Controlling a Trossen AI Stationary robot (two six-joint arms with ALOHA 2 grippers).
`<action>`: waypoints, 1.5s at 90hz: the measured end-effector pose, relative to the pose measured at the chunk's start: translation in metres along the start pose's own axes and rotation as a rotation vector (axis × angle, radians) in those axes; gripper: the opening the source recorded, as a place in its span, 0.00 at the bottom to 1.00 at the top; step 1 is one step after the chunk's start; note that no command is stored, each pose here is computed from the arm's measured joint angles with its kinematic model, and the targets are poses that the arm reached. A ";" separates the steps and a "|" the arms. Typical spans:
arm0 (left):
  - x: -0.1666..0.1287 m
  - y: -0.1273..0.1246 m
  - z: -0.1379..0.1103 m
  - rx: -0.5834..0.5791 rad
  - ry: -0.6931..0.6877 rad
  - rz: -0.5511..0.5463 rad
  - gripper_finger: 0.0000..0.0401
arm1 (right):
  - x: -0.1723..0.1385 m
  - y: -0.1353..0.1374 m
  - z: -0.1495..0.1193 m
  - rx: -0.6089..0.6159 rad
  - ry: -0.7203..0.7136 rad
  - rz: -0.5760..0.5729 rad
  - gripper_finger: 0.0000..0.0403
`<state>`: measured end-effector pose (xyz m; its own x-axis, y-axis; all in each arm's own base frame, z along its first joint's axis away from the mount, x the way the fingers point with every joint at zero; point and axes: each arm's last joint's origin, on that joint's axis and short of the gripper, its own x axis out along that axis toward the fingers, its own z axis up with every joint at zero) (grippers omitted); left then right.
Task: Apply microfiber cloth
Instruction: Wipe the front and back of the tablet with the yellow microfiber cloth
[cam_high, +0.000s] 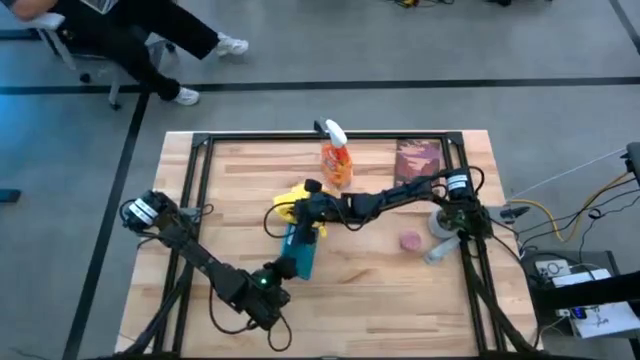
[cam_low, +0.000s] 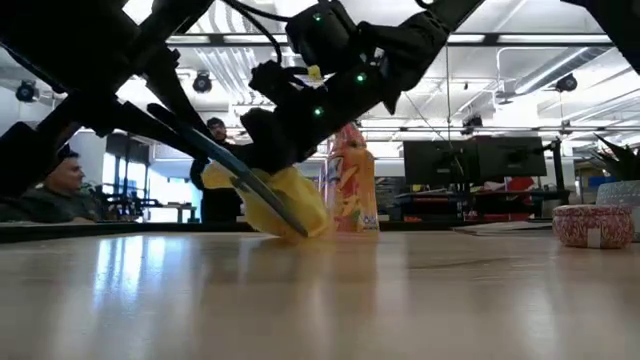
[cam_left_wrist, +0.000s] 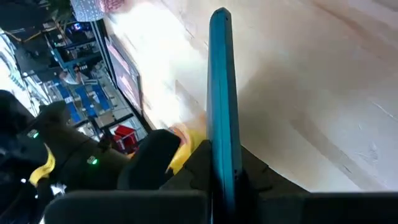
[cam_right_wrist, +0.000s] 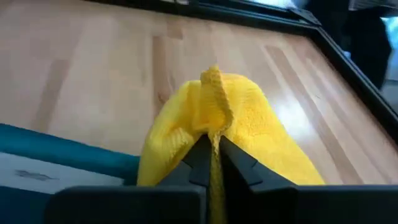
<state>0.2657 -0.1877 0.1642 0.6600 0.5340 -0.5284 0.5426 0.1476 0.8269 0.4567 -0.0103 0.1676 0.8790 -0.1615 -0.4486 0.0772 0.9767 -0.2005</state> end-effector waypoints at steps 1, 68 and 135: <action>0.000 0.000 0.000 0.000 0.000 0.000 0.02 | 0.000 0.001 0.001 -0.001 -0.002 0.007 0.00; 0.000 0.001 -0.001 0.028 0.008 0.009 0.02 | -0.020 0.076 0.045 -0.109 -0.070 0.221 0.00; -0.016 -0.008 0.003 -0.048 -0.001 0.052 0.02 | -0.008 0.020 -0.041 0.131 0.342 0.011 0.00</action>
<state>0.2528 -0.1996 0.1654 0.6870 0.5413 -0.4848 0.4821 0.1597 0.8615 0.4319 0.0048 0.1315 0.6737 -0.1675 -0.7198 0.1481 0.9848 -0.0905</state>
